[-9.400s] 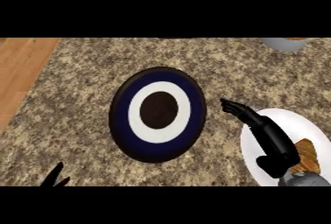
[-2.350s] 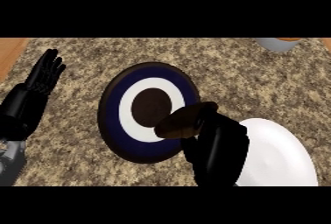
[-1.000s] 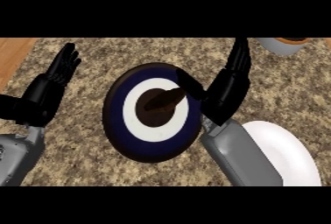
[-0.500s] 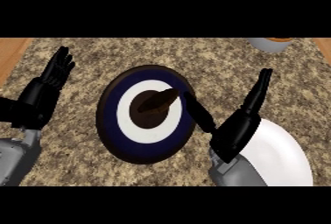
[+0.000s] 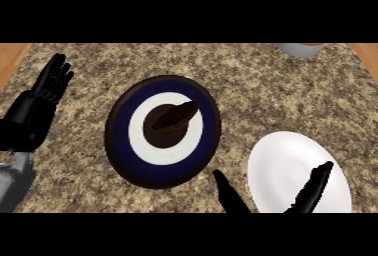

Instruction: Pick the croissant from the plate and place it in the plate

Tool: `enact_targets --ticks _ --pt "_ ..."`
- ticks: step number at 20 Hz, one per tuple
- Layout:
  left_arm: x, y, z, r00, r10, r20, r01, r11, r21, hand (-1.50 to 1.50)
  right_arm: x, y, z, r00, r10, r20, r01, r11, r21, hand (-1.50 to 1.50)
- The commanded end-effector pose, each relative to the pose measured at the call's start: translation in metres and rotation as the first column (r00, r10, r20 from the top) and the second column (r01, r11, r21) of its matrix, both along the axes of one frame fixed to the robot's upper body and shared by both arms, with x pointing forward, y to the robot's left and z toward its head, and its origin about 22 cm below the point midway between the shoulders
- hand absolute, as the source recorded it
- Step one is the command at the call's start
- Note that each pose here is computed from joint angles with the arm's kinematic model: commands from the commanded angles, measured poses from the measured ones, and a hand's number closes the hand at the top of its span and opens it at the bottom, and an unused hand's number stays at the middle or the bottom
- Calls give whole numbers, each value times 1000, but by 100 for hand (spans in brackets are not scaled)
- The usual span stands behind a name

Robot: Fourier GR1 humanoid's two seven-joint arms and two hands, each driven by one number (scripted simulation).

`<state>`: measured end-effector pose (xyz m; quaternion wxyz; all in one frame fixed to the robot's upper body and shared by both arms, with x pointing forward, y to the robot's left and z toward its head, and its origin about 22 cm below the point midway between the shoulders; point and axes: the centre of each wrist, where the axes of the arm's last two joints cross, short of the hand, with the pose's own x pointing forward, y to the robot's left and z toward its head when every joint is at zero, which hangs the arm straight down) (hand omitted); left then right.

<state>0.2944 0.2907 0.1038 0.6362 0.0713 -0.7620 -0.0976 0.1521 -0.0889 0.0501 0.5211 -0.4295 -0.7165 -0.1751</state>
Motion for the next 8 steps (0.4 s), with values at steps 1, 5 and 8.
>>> enact_targets --ticks 1,5,8 --pt "-7 10 -20 1000 11 -15 -11 1000 -3 0 -51 6 -10 1000 -26 8 25 992 124 -150" --pt "3 -8 -8 1000 9 11 -8 1000 -11 0 -67 6 -4 999 -42 19 40 993 109 -150" --pt "6 0 6 1000 20 7 -20 1000 -1 0 -83 4 -26 996 -82 -39 84 995 49 -150"
